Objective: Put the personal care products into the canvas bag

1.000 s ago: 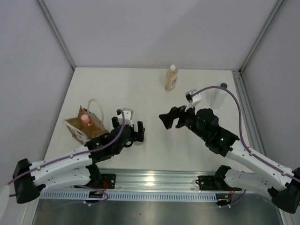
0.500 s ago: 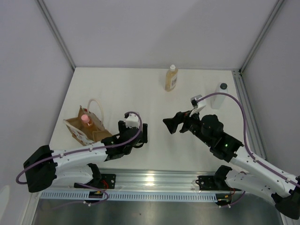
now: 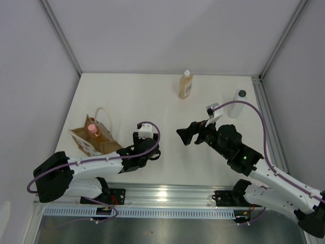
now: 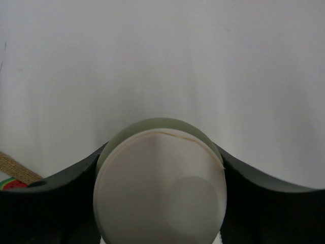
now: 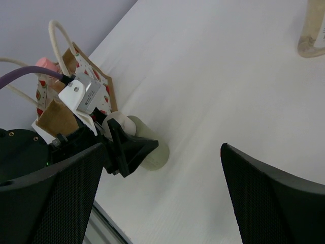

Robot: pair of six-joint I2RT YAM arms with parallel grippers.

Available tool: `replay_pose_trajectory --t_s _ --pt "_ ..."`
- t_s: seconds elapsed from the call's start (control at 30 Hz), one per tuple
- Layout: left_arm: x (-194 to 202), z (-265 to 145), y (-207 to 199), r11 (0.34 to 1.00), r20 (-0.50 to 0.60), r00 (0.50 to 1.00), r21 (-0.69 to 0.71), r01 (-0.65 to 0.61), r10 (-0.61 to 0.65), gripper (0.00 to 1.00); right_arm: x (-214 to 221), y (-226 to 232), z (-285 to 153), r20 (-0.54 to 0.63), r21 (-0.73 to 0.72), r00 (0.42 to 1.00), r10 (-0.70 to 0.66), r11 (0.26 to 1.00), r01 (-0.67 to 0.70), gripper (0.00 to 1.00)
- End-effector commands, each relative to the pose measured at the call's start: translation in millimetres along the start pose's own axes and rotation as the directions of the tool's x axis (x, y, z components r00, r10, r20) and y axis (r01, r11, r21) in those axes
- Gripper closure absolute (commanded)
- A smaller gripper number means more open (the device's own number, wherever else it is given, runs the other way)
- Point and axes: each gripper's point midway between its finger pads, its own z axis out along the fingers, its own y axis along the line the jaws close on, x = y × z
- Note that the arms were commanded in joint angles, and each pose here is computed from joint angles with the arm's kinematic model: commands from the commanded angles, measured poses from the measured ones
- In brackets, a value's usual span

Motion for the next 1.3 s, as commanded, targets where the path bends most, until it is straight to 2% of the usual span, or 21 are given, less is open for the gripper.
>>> replay_pose_trajectory --t_s 0.0,0.03,0.1,0.13,0.27,0.5,0.67,0.8,1.03,1.27 --pt "-5.8 0.9 -5.0 0.996 0.033 0.996 -0.002 0.087 -0.087 0.54 -7.1 3.3 -1.0 0.032 -0.012 0.999 0.012 1.0 -0.011 0.01" --pt "-7.7 0.4 -6.3 0.995 0.034 0.994 0.002 0.102 -0.102 0.72 -6.8 3.1 -1.1 0.03 -0.012 0.999 0.01 1.0 -0.01 0.0" --pt "-7.1 -4.1 -1.8 0.995 0.015 0.995 -0.013 0.101 -0.1 0.88 -7.1 3.3 -1.0 0.032 -0.012 0.999 0.012 1.0 -0.011 0.01" --pt "-15.9 -8.6 -1.7 0.996 0.011 0.996 -0.024 0.091 -0.091 0.99 -7.2 3.1 -1.0 0.032 -0.011 0.999 0.012 1.0 -0.011 0.01" --pt "-59.8 -30.7 9.5 0.994 0.077 0.993 -0.05 0.097 -0.093 0.99 -7.5 2.6 -1.3 0.034 -0.008 0.999 0.013 1.0 -0.013 0.01" --pt "-160.1 -88.6 33.2 0.985 0.258 0.952 -0.02 0.173 -0.162 0.99 -10.1 3.7 -4.0 0.041 -0.014 0.999 0.016 1.0 -0.016 0.01" --pt "-210.7 -115.6 69.5 0.976 0.34 0.932 -0.123 0.178 -0.128 0.99 -10.3 1.5 -5.0 0.043 -0.003 0.999 0.014 1.0 -0.014 0.01" --pt "-222.5 -122.9 115.6 0.943 0.371 0.915 -0.216 0.253 -0.16 0.99 -14.6 2.5 -9.3 0.053 -0.006 0.998 0.019 1.0 -0.019 0.01" --pt "-222.1 -146.7 166.1 0.895 0.44 0.869 -0.258 0.364 -0.227 1.0 -20.4 0.4 -15.7 0.078 0.005 0.997 0.013 1.0 -0.013 0.01" --pt "-223.6 -160.2 196.5 0.843 0.439 0.884 -0.403 0.356 -0.163 1.0 -21.2 0.6 -16.6 0.079 0.004 0.997 0.014 1.0 -0.015 0.01"
